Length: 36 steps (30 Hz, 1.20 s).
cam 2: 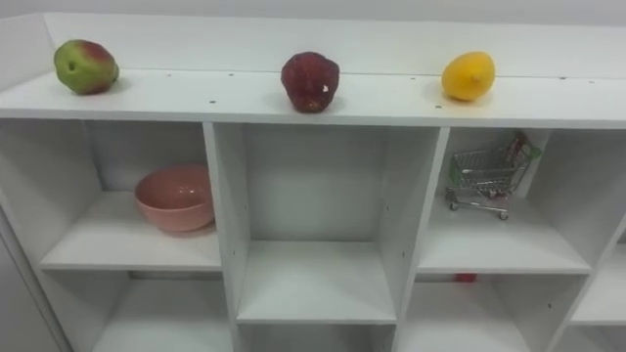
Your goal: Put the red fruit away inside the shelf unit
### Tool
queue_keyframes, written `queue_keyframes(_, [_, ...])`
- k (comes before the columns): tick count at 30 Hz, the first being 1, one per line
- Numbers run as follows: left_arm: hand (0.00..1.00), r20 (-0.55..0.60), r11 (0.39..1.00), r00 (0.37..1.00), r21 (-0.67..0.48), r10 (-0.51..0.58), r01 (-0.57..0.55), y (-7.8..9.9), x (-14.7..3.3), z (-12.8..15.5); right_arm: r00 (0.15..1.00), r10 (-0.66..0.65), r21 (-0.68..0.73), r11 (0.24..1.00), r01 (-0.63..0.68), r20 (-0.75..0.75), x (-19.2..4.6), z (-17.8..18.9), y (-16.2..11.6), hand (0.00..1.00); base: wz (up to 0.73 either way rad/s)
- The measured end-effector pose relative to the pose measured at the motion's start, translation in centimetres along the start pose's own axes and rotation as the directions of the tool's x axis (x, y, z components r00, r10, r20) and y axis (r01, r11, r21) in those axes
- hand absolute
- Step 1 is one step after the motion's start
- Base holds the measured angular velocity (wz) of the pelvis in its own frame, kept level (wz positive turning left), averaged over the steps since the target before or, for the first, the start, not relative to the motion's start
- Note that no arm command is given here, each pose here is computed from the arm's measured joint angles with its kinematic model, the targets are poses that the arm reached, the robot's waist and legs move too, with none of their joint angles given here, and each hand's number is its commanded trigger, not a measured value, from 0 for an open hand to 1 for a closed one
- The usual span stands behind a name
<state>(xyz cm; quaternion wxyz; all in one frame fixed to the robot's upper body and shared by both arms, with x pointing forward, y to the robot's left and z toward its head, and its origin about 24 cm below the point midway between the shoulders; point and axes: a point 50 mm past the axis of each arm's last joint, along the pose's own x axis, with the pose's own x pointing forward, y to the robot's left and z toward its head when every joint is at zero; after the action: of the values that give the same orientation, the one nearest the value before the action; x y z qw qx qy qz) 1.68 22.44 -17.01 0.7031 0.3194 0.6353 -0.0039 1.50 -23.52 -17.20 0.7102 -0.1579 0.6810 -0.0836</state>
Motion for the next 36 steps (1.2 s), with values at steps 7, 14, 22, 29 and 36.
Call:
queue_keyframes(7, [0.00, 0.098, 0.998, 0.994, -0.038, 0.052, -0.049, 0.6, 0.1, 1.4, 0.957, -0.128, 0.308, 0.950, 0.043, 0.260, -0.8, 6.2, -1.5, 0.00, -0.03])
queue_keyframes(14, [0.00, 0.163, 0.992, 0.980, -0.065, 0.114, -0.105, 1.3, 0.1, 2.4, 0.662, -0.345, 0.471, 0.882, -0.013, 0.666, -6.9, 16.1, -4.4, 0.00, -0.05])
queue_keyframes(22, [0.00, 0.175, 0.989, 0.975, -0.081, 0.137, -0.125, 1.4, 0.0, 2.4, 0.297, -0.450, 0.493, 0.866, -0.085, 0.842, -14.4, 20.8, -4.8, 0.00, -0.03])
queue_keyframes(29, [0.00, 0.222, 0.992, 0.967, -0.047, 0.123, -0.116, 1.3, 0.0, 3.4, 0.111, -0.486, 0.498, 0.855, -0.145, 0.867, -18.2, 22.0, -4.7, 0.00, -0.04])
queue_keyframes(36, [0.00, 0.226, 0.993, 0.968, -0.064, 0.111, -0.099, 1.3, 0.0, 3.6, -0.019, -0.536, 0.522, 0.828, -0.204, 0.844, -21.2, 23.2, -4.9, 0.00, 0.00])
